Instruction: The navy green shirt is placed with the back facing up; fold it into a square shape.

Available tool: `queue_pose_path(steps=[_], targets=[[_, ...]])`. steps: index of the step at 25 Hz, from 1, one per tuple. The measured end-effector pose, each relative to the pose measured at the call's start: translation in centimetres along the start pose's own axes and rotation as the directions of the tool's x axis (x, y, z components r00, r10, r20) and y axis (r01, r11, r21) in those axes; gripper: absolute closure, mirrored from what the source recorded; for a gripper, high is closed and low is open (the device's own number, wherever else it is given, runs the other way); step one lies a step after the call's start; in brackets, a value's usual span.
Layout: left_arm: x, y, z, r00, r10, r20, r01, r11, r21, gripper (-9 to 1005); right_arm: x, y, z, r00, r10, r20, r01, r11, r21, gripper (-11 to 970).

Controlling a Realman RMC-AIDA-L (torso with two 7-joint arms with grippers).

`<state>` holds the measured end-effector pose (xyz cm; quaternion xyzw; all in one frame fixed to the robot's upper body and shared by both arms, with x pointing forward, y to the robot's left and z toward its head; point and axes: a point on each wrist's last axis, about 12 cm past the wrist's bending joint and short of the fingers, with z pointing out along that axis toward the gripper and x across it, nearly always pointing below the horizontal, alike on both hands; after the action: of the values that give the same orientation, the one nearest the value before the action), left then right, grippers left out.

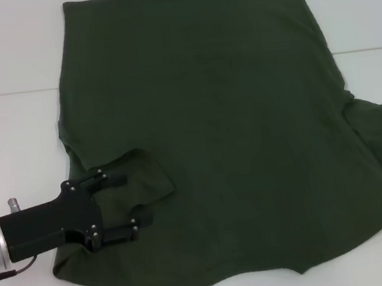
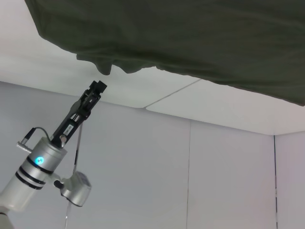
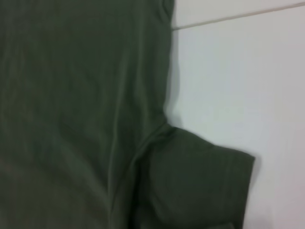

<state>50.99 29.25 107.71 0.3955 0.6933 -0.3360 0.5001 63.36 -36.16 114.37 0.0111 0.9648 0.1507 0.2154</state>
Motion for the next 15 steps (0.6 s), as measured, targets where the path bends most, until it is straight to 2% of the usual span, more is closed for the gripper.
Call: queue_pose_path(steps=[15], targets=[[0.3, -0.2, 0.0, 1.0, -0.009, -0.001, 0.009, 1.0, 0.004, 129, 0.8, 0.8, 3.1, 0.999, -0.016, 0.035, 0.015, 1.0, 0.025, 80]])
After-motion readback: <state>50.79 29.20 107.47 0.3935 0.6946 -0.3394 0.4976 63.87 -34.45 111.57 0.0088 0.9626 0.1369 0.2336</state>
